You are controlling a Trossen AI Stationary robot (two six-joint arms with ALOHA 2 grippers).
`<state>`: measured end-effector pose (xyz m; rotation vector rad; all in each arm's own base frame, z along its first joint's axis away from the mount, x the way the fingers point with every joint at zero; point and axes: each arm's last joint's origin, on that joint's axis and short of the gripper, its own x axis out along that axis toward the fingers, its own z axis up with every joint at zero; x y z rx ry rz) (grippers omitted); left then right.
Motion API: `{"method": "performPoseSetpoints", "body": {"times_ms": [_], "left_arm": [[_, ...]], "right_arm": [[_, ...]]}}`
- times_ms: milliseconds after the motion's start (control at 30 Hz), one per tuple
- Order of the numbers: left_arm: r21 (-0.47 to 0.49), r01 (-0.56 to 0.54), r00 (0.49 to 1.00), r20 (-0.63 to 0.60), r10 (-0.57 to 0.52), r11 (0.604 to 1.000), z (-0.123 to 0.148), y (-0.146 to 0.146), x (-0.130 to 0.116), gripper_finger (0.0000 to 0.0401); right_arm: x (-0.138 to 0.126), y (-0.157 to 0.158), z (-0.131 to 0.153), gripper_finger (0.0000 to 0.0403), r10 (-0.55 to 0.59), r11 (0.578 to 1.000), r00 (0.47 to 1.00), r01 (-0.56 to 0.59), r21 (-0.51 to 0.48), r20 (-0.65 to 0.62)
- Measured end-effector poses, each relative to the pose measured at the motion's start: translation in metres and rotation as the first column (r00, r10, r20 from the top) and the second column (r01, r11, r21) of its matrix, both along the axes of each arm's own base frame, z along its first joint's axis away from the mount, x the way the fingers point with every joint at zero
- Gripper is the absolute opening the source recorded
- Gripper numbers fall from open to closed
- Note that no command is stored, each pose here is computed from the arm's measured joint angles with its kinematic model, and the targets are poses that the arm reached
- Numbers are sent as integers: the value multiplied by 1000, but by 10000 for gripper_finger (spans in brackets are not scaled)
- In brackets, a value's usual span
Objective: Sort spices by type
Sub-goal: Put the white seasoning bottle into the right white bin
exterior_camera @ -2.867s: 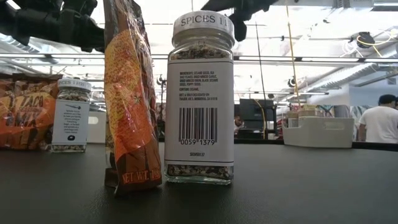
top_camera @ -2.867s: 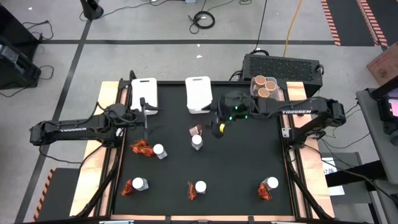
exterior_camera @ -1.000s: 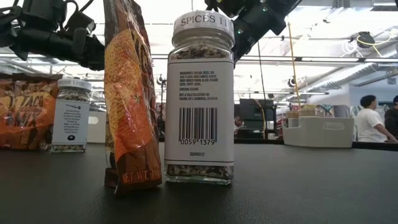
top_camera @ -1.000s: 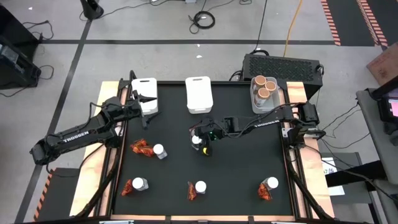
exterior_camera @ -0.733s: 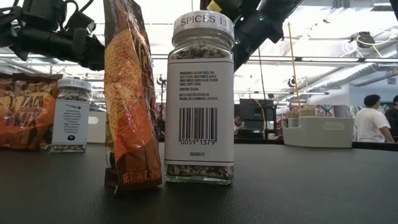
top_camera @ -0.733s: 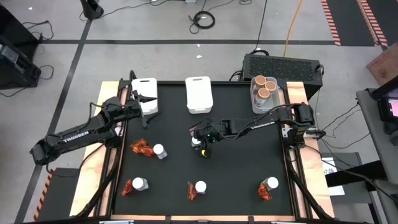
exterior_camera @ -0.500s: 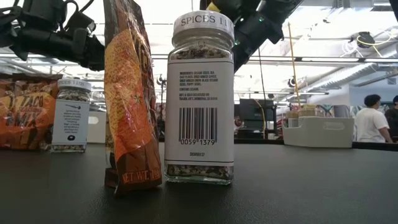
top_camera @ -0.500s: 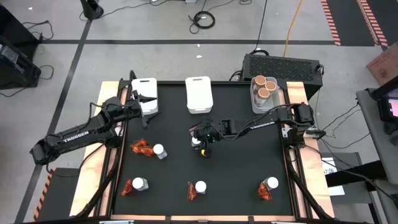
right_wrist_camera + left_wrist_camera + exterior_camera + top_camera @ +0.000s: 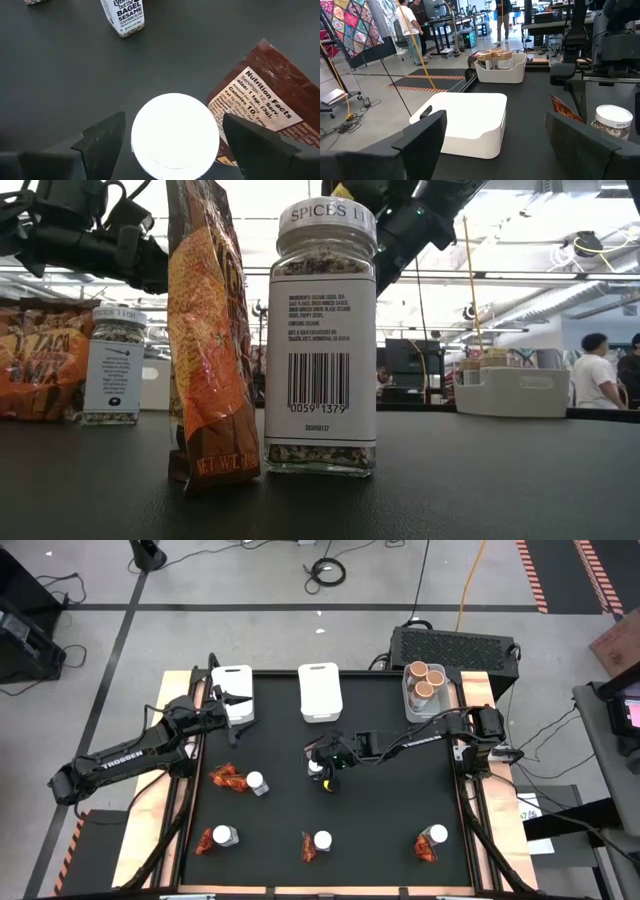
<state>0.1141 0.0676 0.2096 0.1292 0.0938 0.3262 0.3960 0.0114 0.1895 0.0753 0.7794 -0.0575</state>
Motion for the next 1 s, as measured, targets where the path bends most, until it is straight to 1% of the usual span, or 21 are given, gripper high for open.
{"method": "performPoseSetpoints", "body": {"times_ms": [200, 333, 467, 700, 833, 933, 1000], "left_arm": [[0, 0, 1000, 0, 0, 1000, 0, 0, 0, 338], [-1, 0, 1000, -1, 0, 1000, 0, 0, 0, 338], [0, 0, 1000, -1, 0, 1000, 0, 0, 0, 338], [0, 0, 1000, -1, 0, 1000, 0, 0, 0, 338], [0, 0, 1000, -1, 0, 1000, 0, 0, 0, 338], [0, 0, 1000, -1, 0, 1000, 0, 0, 0, 338], [0, 0, 1000, -1, 0, 1000, 0, 0, 0, 338]], "right_arm": [[0, 0, 0, 328, 0, 1000, 1000, 0, 0, 0], [0, 0, 0, 313, 0, 1000, 1000, 0, 0, 1], [0, 0, 0, 278, 0, 1000, 1000, 0, 0, 1], [0, 0, 4, 191, -1, 1000, 1000, 1, -2, 1], [7, 1, 20, 188, 23, 1000, 1000, -23, 18, 18], [13, 2, 42, 188, 55, 998, 998, -56, 27, 36], [17, 3, 57, 193, 83, 996, 996, -83, 12, 41]]}}
